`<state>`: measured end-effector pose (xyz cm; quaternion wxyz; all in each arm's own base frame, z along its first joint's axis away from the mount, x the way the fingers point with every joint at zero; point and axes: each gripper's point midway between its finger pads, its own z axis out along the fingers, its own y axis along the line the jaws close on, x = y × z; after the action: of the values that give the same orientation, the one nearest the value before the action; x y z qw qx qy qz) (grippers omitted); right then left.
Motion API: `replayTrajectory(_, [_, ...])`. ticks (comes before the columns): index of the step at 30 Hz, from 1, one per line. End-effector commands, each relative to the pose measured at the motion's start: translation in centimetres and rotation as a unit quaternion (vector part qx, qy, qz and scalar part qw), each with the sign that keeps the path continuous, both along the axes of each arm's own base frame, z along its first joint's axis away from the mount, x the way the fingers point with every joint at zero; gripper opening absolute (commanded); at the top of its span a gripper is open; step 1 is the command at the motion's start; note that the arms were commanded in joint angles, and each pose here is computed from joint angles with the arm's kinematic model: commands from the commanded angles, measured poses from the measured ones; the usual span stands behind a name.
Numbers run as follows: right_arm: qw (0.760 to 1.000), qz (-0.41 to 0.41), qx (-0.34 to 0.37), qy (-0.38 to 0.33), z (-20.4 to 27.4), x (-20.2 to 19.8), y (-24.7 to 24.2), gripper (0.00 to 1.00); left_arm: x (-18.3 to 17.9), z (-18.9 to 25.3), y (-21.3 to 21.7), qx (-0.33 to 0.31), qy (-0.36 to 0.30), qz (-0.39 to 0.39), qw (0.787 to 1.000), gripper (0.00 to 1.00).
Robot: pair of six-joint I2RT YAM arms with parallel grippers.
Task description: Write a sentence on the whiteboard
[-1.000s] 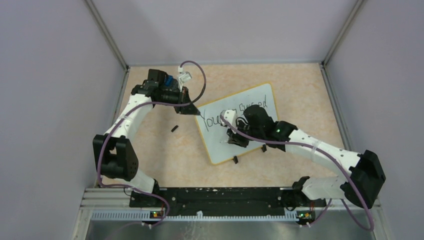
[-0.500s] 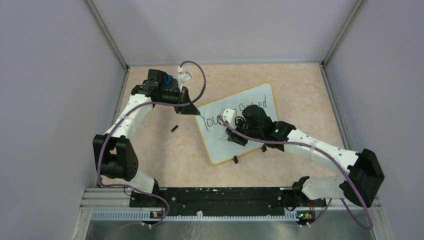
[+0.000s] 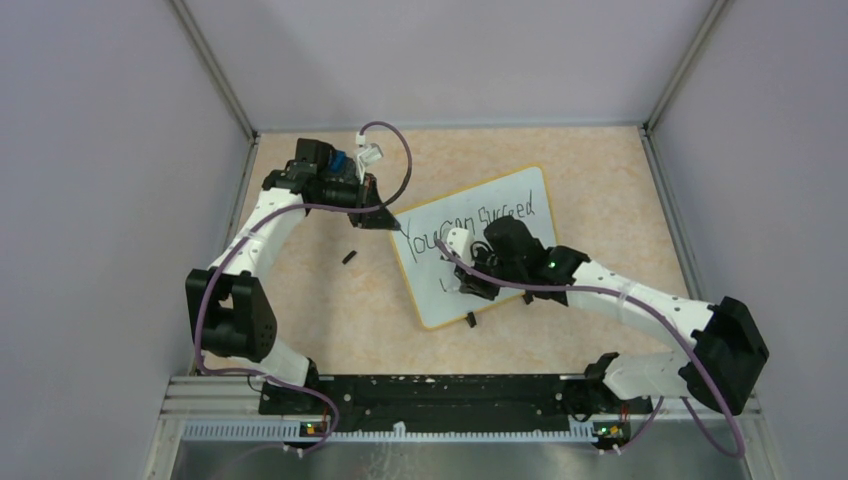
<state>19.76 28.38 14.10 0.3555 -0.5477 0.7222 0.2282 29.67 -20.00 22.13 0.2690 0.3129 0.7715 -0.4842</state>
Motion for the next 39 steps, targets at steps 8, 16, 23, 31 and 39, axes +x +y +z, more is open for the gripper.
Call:
replayTrajectory(8, [1.000, 0.014, 0.006, -0.015, 0.7, -0.1, 0.6, 0.00, 0.0, -1.4, 0.0, 0.016, -0.007, -0.006, 1.000, 0.00])
replayTrajectory(16, [0.999, 0.003, 0.021, -0.025, 2.0, 0.7, 1.4, 0.00, 0.0, -1.2, 0.0, 0.017, -0.010, -0.006, 1.000, 0.00])
replayTrajectory(23, [0.999, -0.010, 0.029, -0.039, 3.1, 1.6, 1.7, 0.00, -0.1, -1.1, 0.1, 0.018, -0.013, -0.005, 1.000, 0.00])
replayTrajectory(31, [0.998, -0.023, 0.035, -0.046, 4.1, 2.5, 1.6, 0.00, -0.1, -1.0, 0.1, 0.018, -0.015, -0.006, 1.000, 0.00])
replayTrajectory(39, [0.998, -0.033, 0.026, -0.047, 4.1, 2.9, 0.6, 0.00, -0.1, -1.1, 0.1, 0.018, -0.015, -0.007, 1.000, 0.00])
